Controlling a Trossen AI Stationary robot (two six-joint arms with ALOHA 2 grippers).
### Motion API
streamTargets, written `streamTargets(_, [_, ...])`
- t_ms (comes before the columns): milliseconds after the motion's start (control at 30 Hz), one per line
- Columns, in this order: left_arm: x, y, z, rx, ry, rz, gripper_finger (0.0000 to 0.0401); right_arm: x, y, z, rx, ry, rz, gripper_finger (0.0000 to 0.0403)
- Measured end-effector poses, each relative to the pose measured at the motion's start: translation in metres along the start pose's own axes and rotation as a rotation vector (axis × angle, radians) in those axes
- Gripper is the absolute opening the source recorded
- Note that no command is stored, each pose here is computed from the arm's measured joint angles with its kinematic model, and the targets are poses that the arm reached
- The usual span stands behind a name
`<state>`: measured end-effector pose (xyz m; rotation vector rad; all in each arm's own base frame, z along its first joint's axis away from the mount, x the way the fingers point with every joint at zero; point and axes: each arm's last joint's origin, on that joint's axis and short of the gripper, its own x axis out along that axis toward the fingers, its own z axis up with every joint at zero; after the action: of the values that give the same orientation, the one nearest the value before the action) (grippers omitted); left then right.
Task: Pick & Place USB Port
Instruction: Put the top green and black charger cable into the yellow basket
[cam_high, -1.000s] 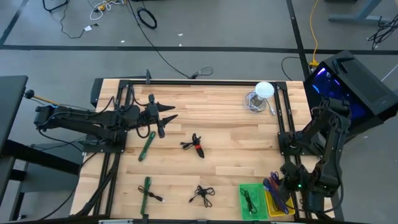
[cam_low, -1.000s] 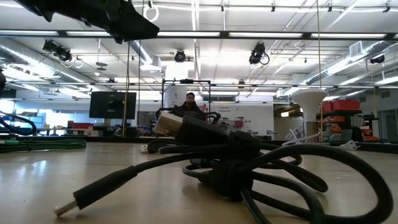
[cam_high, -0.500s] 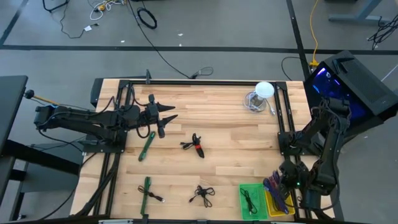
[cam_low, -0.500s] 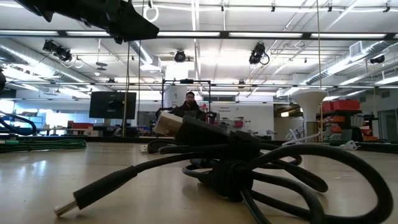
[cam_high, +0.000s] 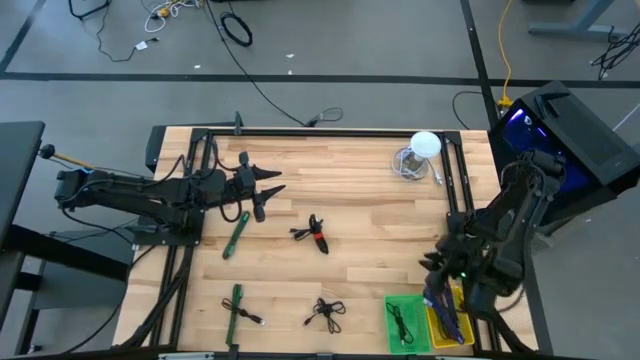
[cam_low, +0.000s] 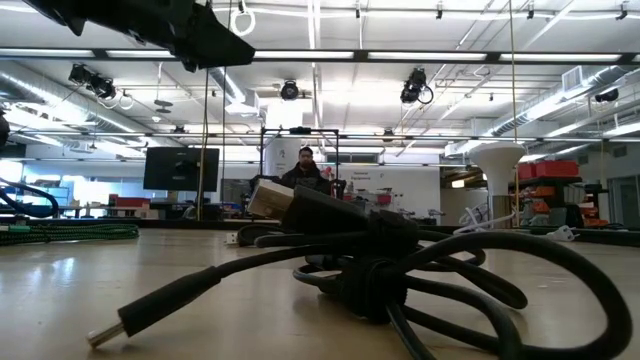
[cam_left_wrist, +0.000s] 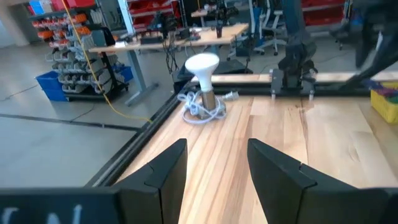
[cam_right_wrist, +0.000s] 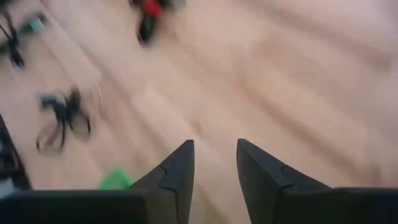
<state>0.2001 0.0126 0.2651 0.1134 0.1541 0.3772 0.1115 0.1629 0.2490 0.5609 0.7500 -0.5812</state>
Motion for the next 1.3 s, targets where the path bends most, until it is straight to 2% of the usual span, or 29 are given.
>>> streamTargets(200, [-0.001,0.0,-0.011,-0.079,0.108,0.022,0.0174,0.021,0.01,0.04,-0.132,-0.212,-0.019,0.0121])
streamTargets(333, [-0.004,0.0,-0.026,-0.188,0.25,0.057,0.0174,0.039,0.014,0.068,-0.213,-0.266,-0.082,0.0121])
streamTargets(433, [-0.009,0.001,-0.04,-0.309,0.395,0.104,0.0172,0.053,0.014,0.089,-0.254,-0.278,-0.131,0.0121])
streamTargets(533, [-0.019,0.003,-0.051,-0.422,0.595,0.175,0.0162,0.065,0.012,0.108,-0.274,-0.284,-0.169,0.0121])
streamTargets(633, [-0.033,0.004,-0.058,-0.49,0.776,0.242,0.0147,0.073,0.009,0.125,-0.295,-0.308,-0.197,0.0121])
streamTargets(833, [-0.047,-0.006,-0.067,-0.65,0.992,0.209,0.0128,0.086,0.008,0.155,-0.341,-0.333,-0.163,0.0121])
streamTargets(967, [-0.054,-0.011,-0.07,-0.706,1.077,0.215,0.0127,0.094,0.009,0.165,-0.378,-0.373,-0.092,0.0121])
streamTargets(1100, [-0.058,-0.017,-0.075,-0.707,1.17,0.237,0.0134,0.105,0.007,0.166,-0.4,-0.373,0.0,0.0121])
streamTargets(1300, [-0.051,-0.026,-0.083,-0.687,1.228,0.288,0.0162,0.116,0.0,0.158,-0.41,-0.354,0.007,0.0121])
